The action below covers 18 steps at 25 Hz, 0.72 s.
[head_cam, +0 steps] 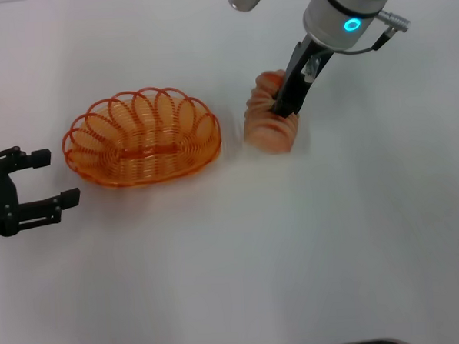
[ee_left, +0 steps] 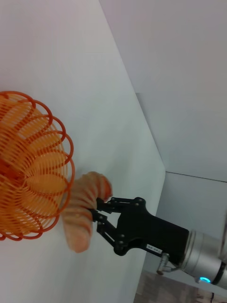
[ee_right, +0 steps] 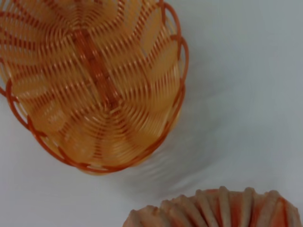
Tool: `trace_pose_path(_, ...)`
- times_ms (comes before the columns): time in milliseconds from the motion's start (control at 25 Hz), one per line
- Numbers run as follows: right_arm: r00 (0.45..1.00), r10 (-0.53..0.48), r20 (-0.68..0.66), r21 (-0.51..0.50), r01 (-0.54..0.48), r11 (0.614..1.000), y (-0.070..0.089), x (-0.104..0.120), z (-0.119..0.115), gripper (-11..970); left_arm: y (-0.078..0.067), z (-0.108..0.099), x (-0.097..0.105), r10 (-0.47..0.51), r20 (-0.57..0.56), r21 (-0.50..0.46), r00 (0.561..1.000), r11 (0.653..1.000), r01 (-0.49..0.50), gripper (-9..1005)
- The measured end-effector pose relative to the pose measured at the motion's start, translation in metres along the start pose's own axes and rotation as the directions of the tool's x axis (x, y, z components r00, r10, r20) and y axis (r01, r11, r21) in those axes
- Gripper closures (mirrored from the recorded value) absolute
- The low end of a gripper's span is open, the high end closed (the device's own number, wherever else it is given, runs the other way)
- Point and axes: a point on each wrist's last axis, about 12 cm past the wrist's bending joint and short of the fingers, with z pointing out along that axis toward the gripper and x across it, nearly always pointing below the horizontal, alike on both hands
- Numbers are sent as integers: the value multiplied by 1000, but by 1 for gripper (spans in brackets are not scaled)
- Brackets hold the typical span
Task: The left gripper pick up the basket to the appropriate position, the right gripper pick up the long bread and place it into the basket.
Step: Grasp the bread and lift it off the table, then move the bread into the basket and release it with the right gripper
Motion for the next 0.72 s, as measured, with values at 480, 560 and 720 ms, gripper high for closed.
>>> trace_pose_path(480, 998, 5, 66, 60, -9, 998, -11, 2, -21, 767, 0, -2, 0, -2, 5, -1, 1000, 1000, 2, 182)
trace_pose_path(560, 995, 2, 95, 85, -10, 996, -15, 2, -29, 768, 0, -2, -1, -2, 7, 6, 1000, 1000, 2, 182)
trace_pose_path(720, 989, -18, 145, 113, 2, 994, -22, 0, -44, 770, 1, -3, -3, -3, 6, 8, 1000, 1000, 3, 183)
